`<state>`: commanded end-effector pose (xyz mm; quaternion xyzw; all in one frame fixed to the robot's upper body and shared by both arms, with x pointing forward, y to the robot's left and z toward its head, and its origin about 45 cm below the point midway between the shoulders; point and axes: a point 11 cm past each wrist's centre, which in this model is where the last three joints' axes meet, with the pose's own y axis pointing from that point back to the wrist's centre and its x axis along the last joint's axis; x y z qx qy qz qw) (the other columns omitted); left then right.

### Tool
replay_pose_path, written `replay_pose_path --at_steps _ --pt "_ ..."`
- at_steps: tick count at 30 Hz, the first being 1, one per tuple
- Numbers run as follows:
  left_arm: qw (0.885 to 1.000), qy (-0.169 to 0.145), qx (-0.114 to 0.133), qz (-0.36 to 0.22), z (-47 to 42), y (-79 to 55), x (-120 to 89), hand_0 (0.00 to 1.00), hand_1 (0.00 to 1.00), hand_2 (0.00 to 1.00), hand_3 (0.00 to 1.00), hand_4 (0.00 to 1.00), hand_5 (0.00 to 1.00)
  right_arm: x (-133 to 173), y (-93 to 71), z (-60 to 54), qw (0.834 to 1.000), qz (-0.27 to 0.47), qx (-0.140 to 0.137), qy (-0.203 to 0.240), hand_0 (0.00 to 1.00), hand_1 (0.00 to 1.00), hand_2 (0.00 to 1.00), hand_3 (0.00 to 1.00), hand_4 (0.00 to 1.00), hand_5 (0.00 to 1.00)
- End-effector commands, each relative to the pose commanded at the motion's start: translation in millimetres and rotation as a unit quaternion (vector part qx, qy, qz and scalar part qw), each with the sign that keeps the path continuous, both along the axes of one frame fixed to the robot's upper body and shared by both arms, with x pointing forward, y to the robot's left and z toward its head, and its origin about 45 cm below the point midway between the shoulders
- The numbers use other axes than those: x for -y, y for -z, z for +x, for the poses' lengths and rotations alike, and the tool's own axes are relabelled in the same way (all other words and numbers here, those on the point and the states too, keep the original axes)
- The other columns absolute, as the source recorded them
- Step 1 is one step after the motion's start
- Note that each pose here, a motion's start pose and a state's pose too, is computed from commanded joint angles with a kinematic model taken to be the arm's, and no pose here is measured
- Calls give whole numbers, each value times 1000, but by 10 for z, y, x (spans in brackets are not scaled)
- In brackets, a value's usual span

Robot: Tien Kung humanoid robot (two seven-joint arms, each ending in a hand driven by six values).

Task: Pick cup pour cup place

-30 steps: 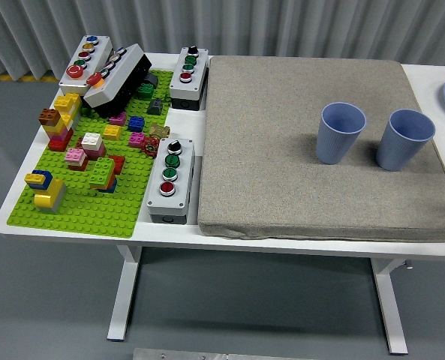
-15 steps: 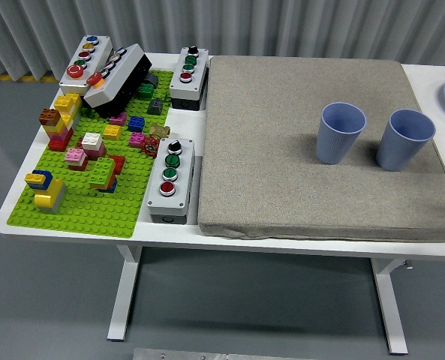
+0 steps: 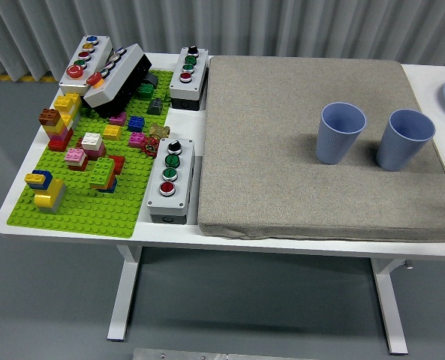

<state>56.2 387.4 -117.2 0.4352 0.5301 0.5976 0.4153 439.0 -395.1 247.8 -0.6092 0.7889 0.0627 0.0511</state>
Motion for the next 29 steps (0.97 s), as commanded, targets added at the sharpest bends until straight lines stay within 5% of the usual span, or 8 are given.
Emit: replay_pose_path --at_steps 29 --pt "1000 2 -1 -1 -9 0 -2 879 851 917 797 632 910 -12 -26 -7 1000 -5 3 -3 833 767 804 828 862 998"
